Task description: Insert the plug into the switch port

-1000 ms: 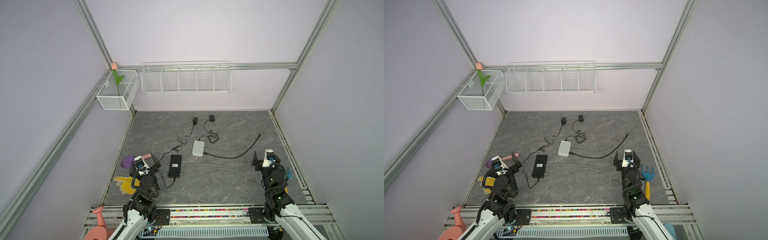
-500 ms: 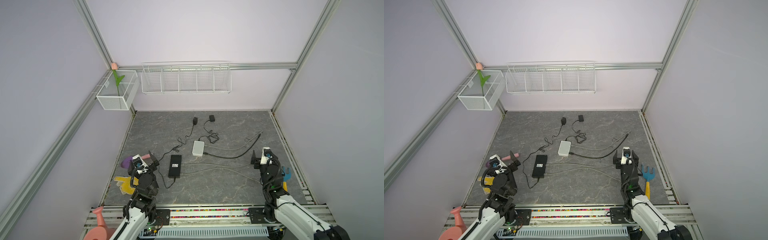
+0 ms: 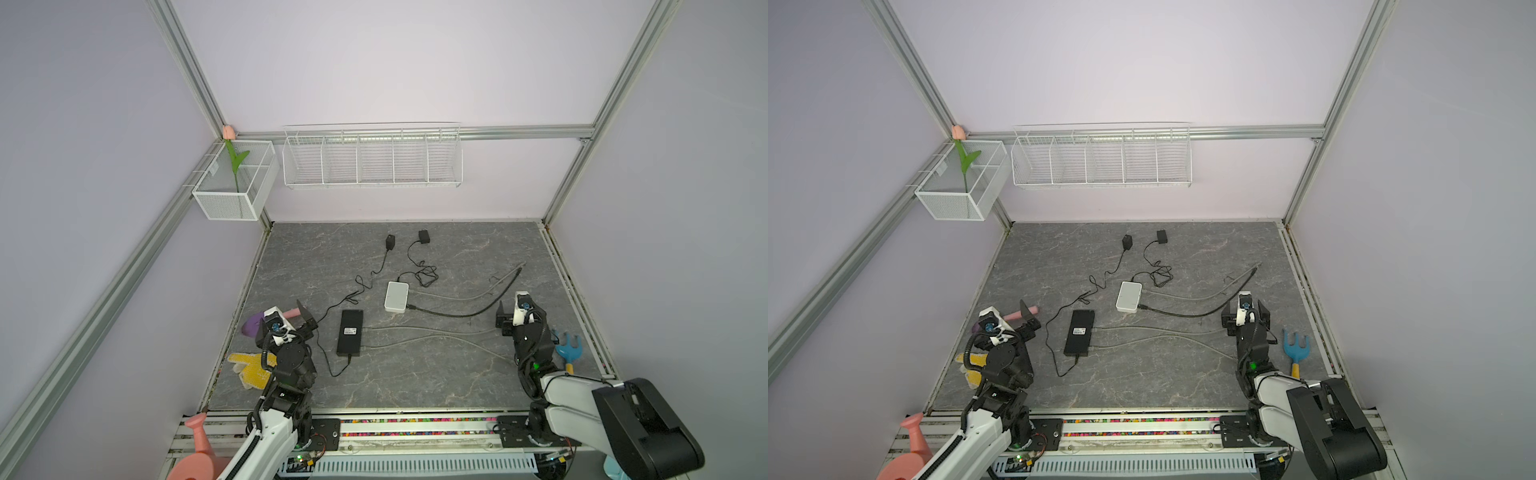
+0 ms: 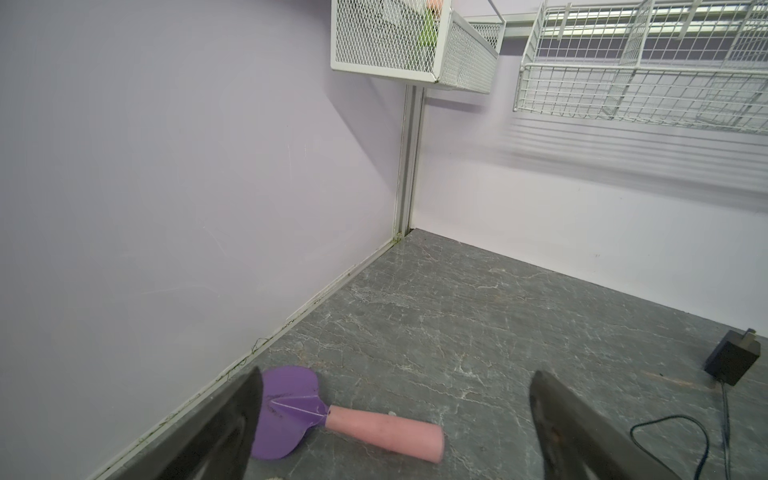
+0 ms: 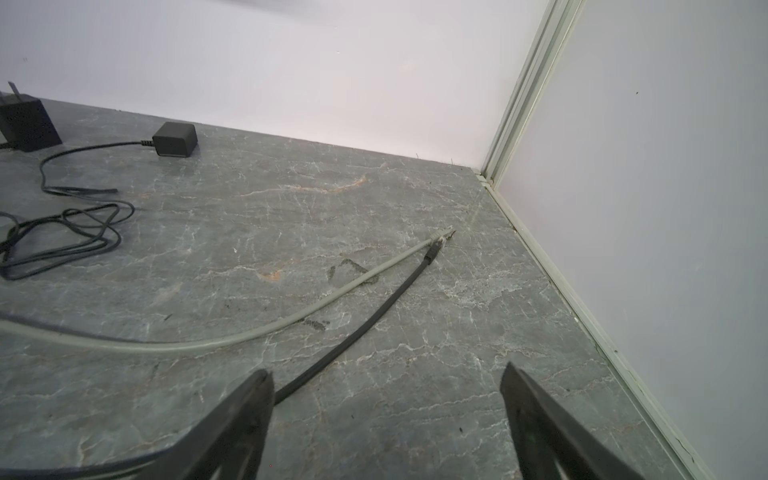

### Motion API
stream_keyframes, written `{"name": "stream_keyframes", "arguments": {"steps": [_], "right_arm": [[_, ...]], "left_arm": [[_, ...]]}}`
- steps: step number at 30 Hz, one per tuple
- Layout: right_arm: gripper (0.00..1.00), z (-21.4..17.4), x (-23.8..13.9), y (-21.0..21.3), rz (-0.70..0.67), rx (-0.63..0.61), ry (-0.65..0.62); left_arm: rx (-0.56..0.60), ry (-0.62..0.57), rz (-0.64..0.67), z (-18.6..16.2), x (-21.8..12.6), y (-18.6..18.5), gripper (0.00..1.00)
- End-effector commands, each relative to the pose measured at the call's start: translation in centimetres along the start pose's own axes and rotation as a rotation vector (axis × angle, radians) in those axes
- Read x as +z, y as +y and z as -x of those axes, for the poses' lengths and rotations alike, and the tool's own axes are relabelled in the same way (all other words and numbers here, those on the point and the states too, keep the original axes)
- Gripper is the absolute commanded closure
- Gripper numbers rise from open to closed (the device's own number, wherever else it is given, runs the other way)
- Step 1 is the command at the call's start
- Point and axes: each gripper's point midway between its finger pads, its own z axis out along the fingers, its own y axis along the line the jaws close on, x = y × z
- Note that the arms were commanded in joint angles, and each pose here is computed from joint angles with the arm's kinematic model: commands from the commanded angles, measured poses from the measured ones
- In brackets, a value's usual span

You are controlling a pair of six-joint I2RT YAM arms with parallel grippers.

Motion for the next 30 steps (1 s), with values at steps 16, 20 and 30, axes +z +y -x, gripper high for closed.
{"name": "stream_keyframes", "arguments": {"steps": [16, 20, 30], "right_arm": [[0.11, 2.7, 0.4, -0.6, -0.031, 0.041, -0.128], [0.11, 2.7, 0.3, -0.9, -0.040, 0.047, -0.133], [0.11, 2.1, 0.6, -2.9, -0.110, 0.086, -0.138]], "left_arm": [[0.033, 0.058, -0.054, -2.6, 2.2, -1.7, 0.01], [0.032, 0.058, -0.047, -2.7, 2.6, -1.6, 0.01], [-0.011, 0.048, -0.024, -2.7, 3.4, -0.8, 0.01]]}}
